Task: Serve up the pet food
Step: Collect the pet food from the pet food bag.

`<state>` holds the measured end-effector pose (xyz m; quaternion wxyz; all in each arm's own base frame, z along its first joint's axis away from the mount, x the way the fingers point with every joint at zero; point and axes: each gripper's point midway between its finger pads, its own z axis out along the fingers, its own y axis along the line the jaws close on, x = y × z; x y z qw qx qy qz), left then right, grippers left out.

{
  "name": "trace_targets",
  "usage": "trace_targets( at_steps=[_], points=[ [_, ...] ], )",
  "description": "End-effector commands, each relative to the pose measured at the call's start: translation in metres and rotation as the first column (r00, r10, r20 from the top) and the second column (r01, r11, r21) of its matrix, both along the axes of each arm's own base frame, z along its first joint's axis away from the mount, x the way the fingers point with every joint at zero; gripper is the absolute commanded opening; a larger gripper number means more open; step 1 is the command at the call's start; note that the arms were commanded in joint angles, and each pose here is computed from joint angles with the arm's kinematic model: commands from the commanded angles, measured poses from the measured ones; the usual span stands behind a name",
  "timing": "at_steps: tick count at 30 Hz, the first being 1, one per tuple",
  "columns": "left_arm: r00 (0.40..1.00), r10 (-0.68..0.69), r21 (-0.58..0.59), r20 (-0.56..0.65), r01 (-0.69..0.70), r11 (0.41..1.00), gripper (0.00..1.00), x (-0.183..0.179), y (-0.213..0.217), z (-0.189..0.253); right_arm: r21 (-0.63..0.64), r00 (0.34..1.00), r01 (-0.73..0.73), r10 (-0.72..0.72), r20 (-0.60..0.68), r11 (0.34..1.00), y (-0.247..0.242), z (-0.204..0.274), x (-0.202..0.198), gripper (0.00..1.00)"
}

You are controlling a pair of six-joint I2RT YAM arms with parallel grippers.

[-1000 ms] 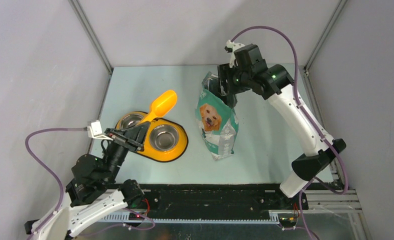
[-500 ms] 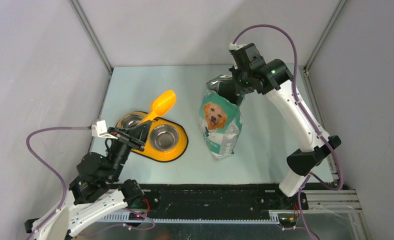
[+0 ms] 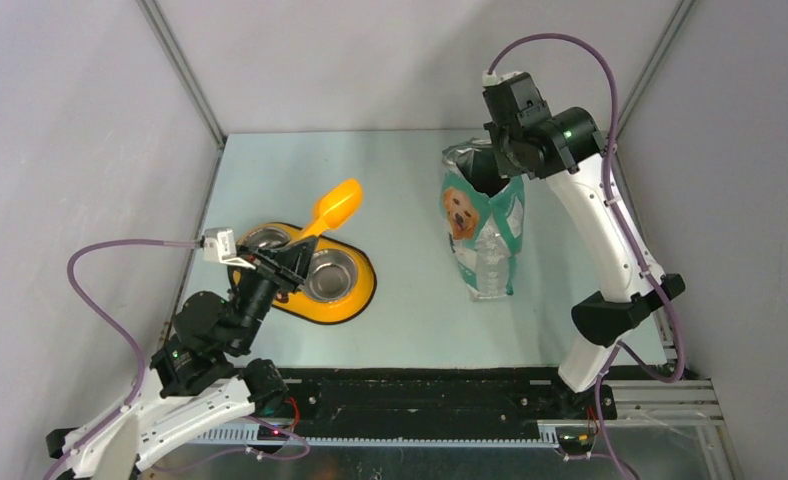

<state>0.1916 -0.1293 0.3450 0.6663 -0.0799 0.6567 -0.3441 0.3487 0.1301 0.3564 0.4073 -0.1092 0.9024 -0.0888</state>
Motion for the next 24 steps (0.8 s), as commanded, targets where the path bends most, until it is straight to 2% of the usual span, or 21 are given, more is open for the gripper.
trace_targets(
  at_steps=[1,4,7,11,20,22,24],
  points=[
    [0.998,0.003,-0.072,0.058,0.002,0.997,0.0,-0.003,0.004,0.031,0.193,0.952,-0.076,0.014,0.305,0.978,0.016,0.089,0.003,0.0],
    [0.997,-0.034,-0.094,0.066,0.04,0.995,0.0,-0.007,0.0,0.039,0.237,0.962,-0.206,0.152,0.228,0.949,0.076,0.055,-0.008,0.0],
    [0.99,-0.13,-0.121,0.049,0.135,0.983,0.0,-0.017,-0.014,0.044,0.264,0.952,-0.293,0.254,0.172,0.919,0.129,0.027,-0.026,0.0],
    [0.972,-0.234,-0.178,0.009,0.232,0.956,0.0,-0.032,-0.025,0.05,0.263,0.93,-0.361,0.322,0.179,0.895,0.175,0.014,-0.039,0.0],
    [0.91,-0.397,-0.272,-0.118,0.355,0.895,0.0,-0.06,-0.039,0.039,0.249,0.907,-0.407,0.357,0.222,0.879,0.204,0.011,-0.037,0.0],
    [0.889,-0.428,-0.267,-0.165,0.377,0.887,0.0,-0.063,-0.047,0.035,0.252,0.906,-0.406,0.352,0.234,0.878,0.205,0.013,-0.037,0.0],
    [0.886,-0.405,-0.265,-0.226,0.344,0.901,0.0,-0.059,-0.046,0.03,0.248,0.91,-0.397,0.342,0.236,0.884,0.204,0.012,-0.036,0.0]
  ],
)
